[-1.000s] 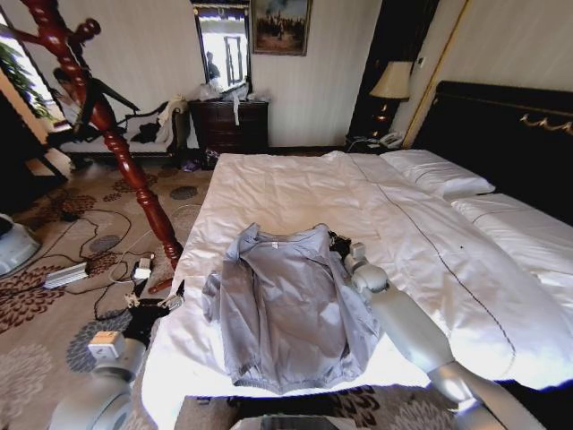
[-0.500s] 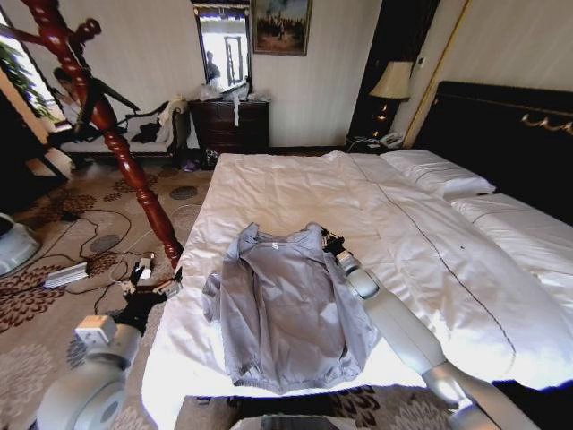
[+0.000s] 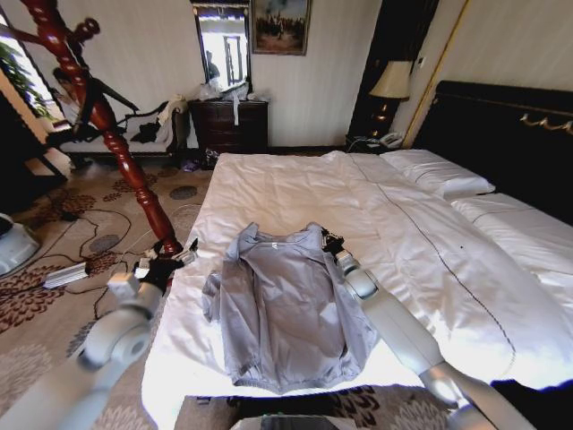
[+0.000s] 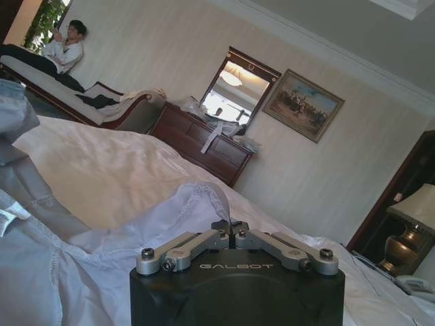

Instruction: Pick up the clothes from the bed and hang them on the clothes hanger.

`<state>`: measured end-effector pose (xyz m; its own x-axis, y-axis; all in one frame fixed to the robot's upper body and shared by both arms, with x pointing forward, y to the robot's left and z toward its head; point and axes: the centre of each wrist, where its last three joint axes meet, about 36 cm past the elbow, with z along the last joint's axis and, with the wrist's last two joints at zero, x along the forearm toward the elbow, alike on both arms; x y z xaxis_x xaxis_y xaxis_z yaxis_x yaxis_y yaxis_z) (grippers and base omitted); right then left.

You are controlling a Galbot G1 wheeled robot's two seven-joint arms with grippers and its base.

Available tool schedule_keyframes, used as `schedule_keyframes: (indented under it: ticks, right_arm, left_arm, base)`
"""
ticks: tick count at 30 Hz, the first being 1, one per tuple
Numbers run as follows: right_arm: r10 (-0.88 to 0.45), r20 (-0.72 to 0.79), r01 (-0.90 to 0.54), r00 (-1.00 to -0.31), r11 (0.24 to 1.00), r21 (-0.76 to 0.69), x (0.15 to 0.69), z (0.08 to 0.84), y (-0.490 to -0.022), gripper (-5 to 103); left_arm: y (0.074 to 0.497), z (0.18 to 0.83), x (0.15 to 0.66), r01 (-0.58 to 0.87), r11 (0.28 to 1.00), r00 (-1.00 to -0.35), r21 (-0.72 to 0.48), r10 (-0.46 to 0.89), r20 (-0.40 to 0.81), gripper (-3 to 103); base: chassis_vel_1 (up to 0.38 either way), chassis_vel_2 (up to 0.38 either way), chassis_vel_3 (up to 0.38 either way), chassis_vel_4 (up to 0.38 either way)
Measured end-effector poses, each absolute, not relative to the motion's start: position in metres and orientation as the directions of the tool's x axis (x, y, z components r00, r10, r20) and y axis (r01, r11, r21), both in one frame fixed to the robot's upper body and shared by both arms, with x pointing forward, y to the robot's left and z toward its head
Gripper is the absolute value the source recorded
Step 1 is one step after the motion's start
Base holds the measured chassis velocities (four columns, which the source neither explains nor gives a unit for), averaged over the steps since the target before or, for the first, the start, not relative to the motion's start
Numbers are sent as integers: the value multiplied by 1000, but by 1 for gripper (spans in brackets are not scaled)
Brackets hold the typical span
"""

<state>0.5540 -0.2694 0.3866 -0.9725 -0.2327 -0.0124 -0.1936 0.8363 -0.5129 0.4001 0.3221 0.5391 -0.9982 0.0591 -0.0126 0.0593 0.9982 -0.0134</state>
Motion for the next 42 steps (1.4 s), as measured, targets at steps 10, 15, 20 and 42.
schedule_keyframes:
  ticks: [10, 15, 20, 42]
  right_arm:
    - [-218, -15, -181, -976, 845, -503, 554, 390, -272, 0]
    - [-213, -15, -178, -977, 850, -496, 555, 395, -272, 0]
    - [-251, -23, -209, -968, 849, -486, 564, 399, -249, 0]
    - [-238, -37, -190, -971, 851, -490, 558, 404, -263, 0]
  left_arm:
    - [337, 629, 468, 73, 994, -992, -79, 64, -105, 100]
    - [344, 669, 498, 86, 991, -989, -105, 72, -131, 100]
    - [386, 723, 503, 50, 991, -988, -122, 31, -154, 100]
    - [412, 907, 587, -26, 981, -996, -192, -42, -81, 100]
  base:
    - [0, 0, 0, 0]
    - [0, 0, 0, 0]
    - [0, 0, 0, 0]
    - [0, 0, 0, 0]
